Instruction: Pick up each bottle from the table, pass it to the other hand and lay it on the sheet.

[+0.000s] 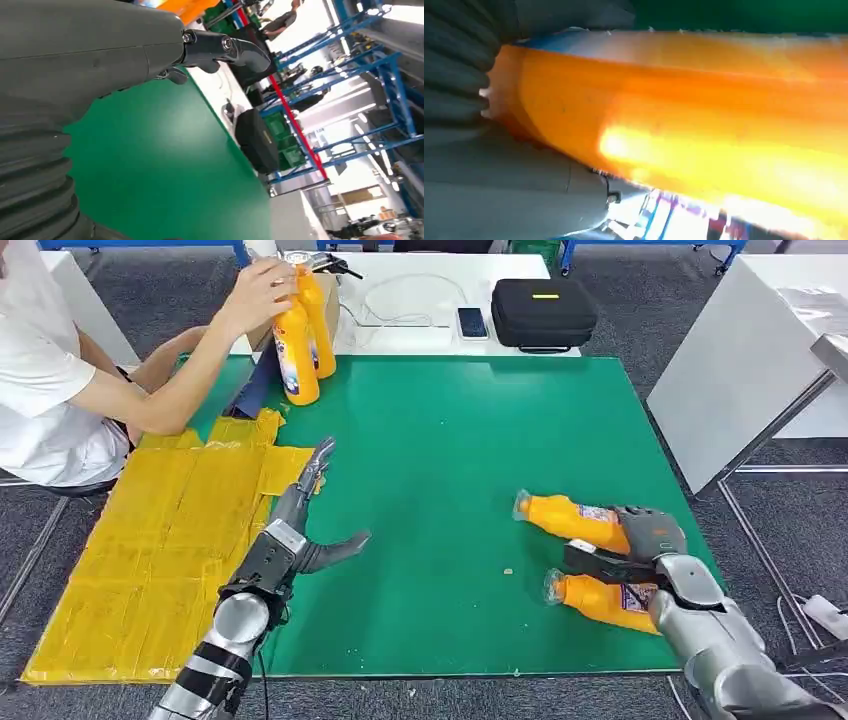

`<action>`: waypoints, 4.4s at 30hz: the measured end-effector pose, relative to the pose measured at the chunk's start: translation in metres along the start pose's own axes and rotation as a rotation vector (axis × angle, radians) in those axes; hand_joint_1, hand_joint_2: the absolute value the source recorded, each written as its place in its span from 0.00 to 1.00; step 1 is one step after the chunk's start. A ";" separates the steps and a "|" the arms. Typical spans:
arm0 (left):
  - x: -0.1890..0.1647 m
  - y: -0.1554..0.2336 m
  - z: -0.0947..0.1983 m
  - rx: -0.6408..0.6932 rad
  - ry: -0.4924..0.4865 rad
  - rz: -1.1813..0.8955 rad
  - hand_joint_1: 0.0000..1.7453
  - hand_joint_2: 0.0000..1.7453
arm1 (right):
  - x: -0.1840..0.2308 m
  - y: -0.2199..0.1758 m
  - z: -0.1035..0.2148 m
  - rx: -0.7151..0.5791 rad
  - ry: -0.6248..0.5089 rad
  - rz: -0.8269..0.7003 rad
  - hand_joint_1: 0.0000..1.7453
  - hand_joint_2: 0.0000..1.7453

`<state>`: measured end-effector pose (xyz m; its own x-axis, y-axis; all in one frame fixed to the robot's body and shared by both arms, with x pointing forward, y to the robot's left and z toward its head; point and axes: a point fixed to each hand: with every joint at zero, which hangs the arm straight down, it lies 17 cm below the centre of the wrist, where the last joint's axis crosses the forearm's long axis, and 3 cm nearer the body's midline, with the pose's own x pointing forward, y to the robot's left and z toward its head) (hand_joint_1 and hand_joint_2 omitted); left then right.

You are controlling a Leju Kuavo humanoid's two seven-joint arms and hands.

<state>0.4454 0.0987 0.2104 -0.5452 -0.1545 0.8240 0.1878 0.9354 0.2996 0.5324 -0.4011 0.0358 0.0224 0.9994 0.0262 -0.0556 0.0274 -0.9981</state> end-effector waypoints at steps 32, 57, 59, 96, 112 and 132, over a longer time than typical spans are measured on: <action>0.007 -0.038 -0.005 -0.071 0.021 0.103 0.00 1.00 | 0.247 -0.163 0.060 -0.425 -0.372 -1.031 1.00 1.00; 0.015 -0.047 -0.021 -0.103 0.018 0.211 0.00 1.00 | 0.373 -0.092 0.082 -0.139 -0.505 -1.006 1.00 1.00; 0.015 -0.048 -0.021 -0.105 0.020 0.222 0.00 1.00 | 0.379 -0.083 0.085 -0.114 -0.512 -1.006 1.00 1.00; 0.002 -0.044 -0.020 -0.092 0.055 0.326 1.00 1.00 | 0.413 -0.063 0.103 -0.075 -0.556 -0.972 1.00 1.00; -0.012 -0.015 -0.021 0.025 0.060 0.116 1.00 1.00 | 0.394 -0.116 0.116 -0.245 -0.561 -1.109 0.00 0.00; -0.130 0.134 -0.009 0.044 0.236 -1.204 1.00 1.00 | 0.367 -0.221 0.163 -0.492 -0.734 -1.267 0.00 1.00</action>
<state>0.5492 0.2408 0.1477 -0.1897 -0.9767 0.1005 -0.3635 0.1650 0.9169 0.3902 -0.0366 0.2755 -0.6882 0.1215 0.7152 -0.0530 0.9748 -0.2166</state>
